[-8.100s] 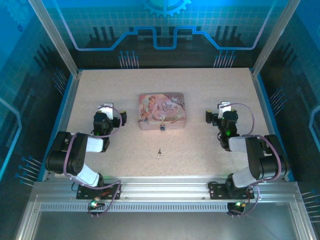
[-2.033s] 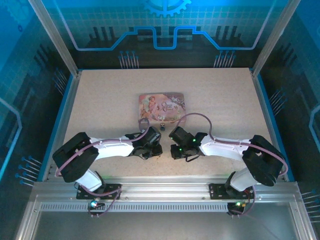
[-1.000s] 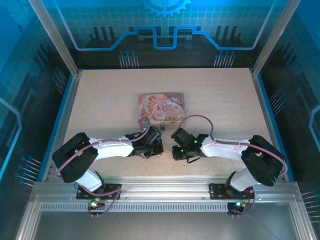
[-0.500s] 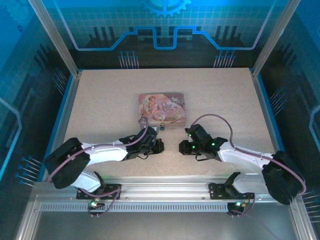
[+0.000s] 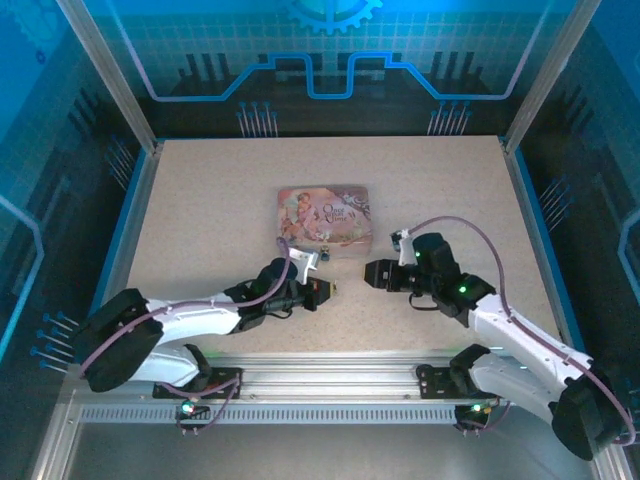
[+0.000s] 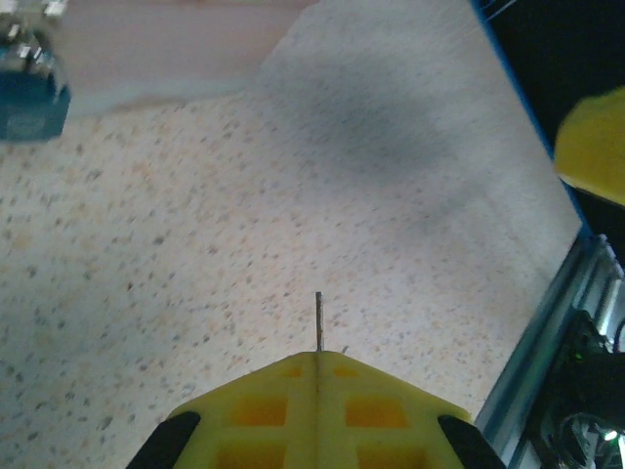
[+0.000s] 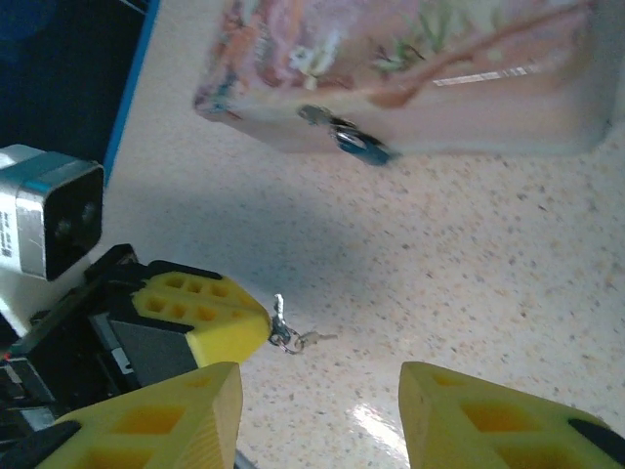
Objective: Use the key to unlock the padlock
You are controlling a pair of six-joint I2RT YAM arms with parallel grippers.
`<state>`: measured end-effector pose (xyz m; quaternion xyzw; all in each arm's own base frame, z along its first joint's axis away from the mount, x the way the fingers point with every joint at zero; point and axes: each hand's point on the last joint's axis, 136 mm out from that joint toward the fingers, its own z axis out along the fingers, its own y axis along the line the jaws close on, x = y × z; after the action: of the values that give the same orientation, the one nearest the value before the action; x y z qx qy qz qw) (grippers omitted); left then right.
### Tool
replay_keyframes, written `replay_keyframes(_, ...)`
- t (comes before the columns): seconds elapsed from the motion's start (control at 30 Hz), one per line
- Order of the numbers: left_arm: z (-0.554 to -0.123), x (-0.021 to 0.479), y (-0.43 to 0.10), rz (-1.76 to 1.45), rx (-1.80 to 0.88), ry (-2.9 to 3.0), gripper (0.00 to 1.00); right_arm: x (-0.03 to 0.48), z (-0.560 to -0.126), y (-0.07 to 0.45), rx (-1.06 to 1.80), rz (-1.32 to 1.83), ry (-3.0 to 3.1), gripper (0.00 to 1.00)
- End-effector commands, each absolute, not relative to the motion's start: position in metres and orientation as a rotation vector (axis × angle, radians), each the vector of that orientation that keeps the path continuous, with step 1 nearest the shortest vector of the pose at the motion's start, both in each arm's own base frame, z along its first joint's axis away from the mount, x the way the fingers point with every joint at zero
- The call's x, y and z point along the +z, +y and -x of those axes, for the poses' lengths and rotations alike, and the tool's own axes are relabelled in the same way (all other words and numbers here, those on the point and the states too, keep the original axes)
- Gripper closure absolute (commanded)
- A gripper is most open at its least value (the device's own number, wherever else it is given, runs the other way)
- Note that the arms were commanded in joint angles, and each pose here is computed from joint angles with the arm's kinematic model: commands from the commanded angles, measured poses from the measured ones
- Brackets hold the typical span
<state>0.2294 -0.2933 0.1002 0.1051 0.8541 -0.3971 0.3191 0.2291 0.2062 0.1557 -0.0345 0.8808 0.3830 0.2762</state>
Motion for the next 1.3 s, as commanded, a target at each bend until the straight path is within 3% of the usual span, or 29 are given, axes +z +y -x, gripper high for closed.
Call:
replay_keyframes(0.0, -0.223, 0.129, -0.300, -0.431, -1.080, 2.085, 1.00, 0.183, -0.225, 0.214, 1.140, 0.224, 2.318, 0.53)
replay_keyframes(0.23, -0.206, 0.176, -0.300, -0.615, -1.125, 1.932, 1.00, 0.234, -0.226, 0.221, 1.298, 0.371, 2.160, 0.52)
replay_keyframes(0.53, -0.191, 0.224, -0.297, -0.707, -1.260, 1.791, 1.00, 0.262, -0.217, 0.234, 1.478, 0.477, 2.033, 0.54)
replay_keyframes(0.97, -0.180, 0.267, -0.311, -0.730, -1.453, 1.712, 1.00, 0.263, -0.194, 0.246, 1.475, 0.607, 2.003, 0.52)
replay_keyframes(1.27, -0.182, 0.270, -0.312, -0.708, -1.467, 1.726, 1.00, 0.264, -0.178, 0.258, 1.509, 0.705, 1.986, 0.56)
